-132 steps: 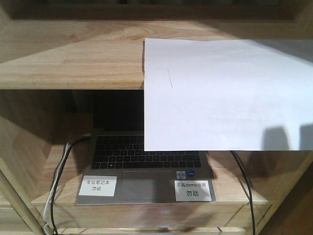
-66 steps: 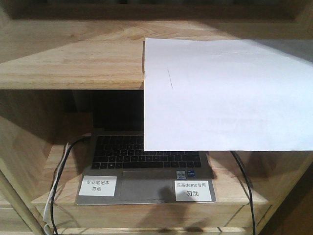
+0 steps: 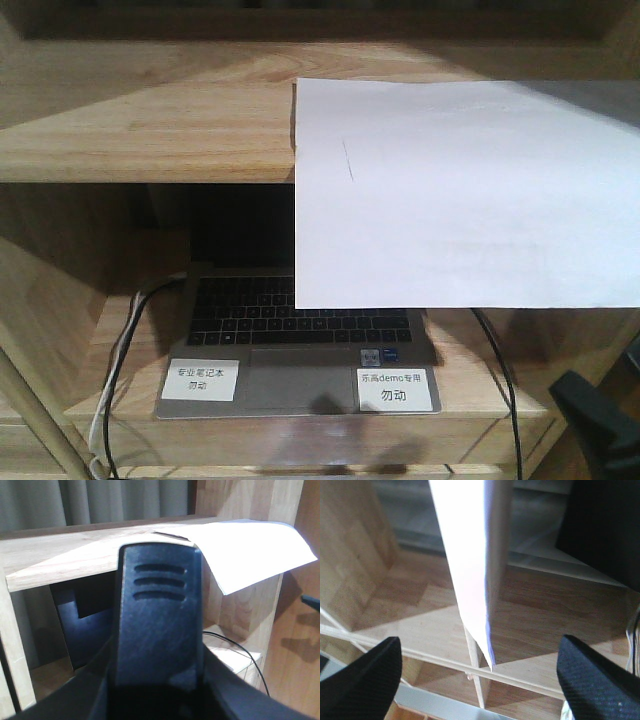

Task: Grab stapler and paper to desk for stapling
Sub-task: 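Move the right gripper down to the hanging edge of the white paper, then close the right gripper on the paper's hanging edge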

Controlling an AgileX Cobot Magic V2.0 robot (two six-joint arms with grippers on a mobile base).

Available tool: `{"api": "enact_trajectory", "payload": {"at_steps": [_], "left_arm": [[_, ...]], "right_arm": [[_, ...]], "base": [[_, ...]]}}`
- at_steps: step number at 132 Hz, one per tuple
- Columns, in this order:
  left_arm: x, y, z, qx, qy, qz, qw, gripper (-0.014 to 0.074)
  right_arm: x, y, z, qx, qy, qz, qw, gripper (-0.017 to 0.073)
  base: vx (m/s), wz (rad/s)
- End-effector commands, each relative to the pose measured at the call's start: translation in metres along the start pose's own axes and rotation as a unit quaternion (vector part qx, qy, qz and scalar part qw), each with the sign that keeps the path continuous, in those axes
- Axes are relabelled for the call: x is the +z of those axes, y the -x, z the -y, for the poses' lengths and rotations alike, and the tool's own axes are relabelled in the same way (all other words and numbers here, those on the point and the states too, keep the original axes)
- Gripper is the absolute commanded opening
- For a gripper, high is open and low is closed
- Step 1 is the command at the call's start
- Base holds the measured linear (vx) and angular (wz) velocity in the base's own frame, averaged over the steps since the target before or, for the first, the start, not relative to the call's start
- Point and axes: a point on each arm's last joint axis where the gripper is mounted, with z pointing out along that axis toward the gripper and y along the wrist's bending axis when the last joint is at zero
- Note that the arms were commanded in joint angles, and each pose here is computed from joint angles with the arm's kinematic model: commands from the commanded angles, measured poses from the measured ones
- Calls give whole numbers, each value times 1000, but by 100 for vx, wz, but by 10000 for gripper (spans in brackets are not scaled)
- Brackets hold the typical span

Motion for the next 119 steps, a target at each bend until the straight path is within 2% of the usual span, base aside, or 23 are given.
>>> {"api": "enact_trajectory", "payload": {"at_steps": [1,20,67,88,119], "left_arm": [[-1,17,0,-4,-4,60,998,-6],[-1,17,0,-4,-4,60,998,-6],[-1,17,0,-4,-4,60,998,-6],[-1,17,0,-4,-4,60,998,-6],[-1,17,0,-4,-4,60,998,-6]], "right_arm": [[9,2,-17,-35,69,5,997,594],[22,6,-17,-66,82,30,994,594],[49,14,-6,-56,95,70,991,594],[55,17,-6,-68,124,93,985,594],[70,21,-11,-75,144,112,980,594]], "base": [[0,0],[0,0],[0,0],[0,0],[0,0]]}}
